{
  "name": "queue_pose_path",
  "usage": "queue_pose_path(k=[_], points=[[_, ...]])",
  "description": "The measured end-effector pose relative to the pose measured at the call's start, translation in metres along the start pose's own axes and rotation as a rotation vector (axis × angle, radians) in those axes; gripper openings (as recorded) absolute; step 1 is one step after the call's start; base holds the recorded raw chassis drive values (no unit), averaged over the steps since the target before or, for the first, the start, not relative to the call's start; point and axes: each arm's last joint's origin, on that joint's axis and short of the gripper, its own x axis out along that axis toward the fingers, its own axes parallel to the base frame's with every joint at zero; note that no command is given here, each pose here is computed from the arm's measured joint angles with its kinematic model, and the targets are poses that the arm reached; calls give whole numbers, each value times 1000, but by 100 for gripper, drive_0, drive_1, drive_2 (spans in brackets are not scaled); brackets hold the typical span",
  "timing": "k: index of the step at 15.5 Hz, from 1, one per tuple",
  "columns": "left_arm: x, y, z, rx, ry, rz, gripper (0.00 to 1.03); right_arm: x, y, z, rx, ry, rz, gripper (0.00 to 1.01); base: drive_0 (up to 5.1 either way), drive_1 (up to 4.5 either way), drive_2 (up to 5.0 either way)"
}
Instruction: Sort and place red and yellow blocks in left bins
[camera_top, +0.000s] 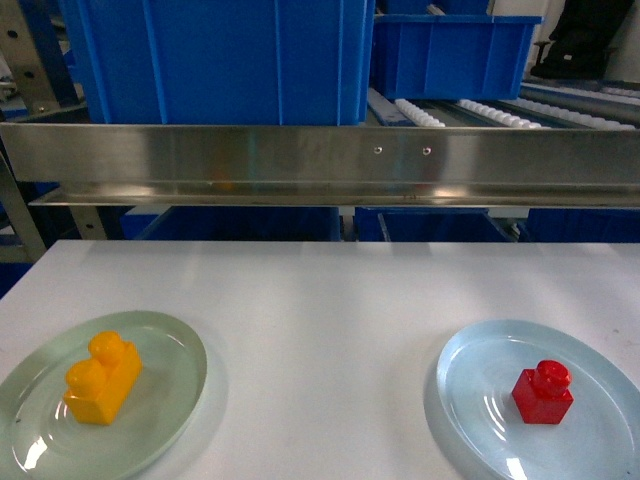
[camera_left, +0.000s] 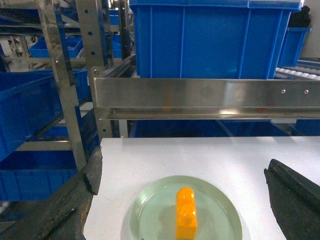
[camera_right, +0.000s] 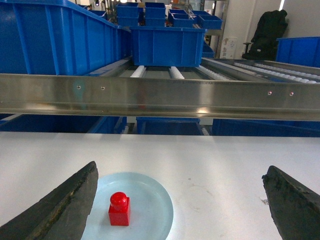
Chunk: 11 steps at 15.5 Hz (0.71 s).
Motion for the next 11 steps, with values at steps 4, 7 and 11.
queue_pose_path(k=[4, 7, 11], points=[[0, 0, 0, 0, 0, 0, 98, 0, 0, 0, 0, 0, 0, 98, 0, 0, 0], [0, 0, 0, 0, 0, 0, 98, 0, 0, 0, 1, 0, 3, 98, 0, 0, 0], [20, 12, 36, -89, -51, -65, 98, 21, 0, 26, -16, -32, 38, 98, 0, 0, 0]])
